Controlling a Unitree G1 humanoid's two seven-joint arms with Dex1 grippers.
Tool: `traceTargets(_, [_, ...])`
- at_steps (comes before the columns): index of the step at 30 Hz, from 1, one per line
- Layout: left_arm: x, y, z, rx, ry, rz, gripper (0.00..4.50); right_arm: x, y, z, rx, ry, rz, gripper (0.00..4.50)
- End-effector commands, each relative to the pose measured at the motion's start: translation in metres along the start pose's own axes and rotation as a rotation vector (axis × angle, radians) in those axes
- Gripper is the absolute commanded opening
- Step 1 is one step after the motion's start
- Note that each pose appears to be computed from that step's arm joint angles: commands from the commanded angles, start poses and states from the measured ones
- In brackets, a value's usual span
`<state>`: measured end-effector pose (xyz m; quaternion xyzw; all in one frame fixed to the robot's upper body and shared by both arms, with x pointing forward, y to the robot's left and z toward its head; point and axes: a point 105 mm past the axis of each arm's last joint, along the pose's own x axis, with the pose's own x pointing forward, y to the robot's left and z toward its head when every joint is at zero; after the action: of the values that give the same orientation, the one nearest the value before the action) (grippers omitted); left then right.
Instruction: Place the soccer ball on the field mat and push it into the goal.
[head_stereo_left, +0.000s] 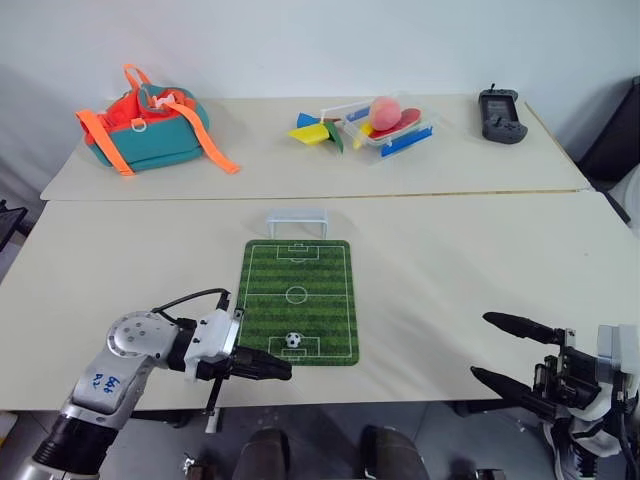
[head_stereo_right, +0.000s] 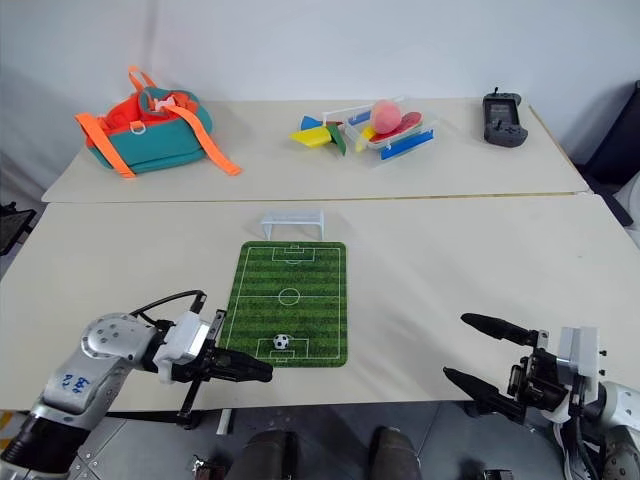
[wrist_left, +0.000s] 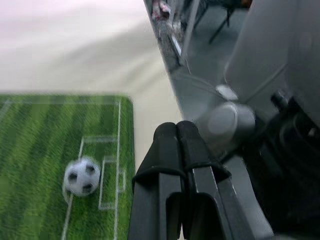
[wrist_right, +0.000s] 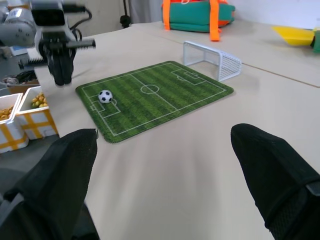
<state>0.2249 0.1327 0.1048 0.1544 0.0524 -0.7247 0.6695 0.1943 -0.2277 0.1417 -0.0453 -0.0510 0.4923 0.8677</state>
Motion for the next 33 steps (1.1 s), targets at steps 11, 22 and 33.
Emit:
traceTargets(11, [0.002,0.073,-0.018,0.111,0.092,0.345,0.01,0.019,-0.008,0.014,-0.063,-0.048,0.01,4.5])
traceTargets(22, [-0.019,0.111,0.028,0.141,-0.096,0.553,0.01,0.04,-0.036,0.021,-0.088,-0.111,0.001,4.5])
traceTargets(33, [-0.066,0.11,0.044,0.03,-0.229,0.707,0.01,0.046,-0.059,0.024,-0.115,-0.102,0.024,4.5])
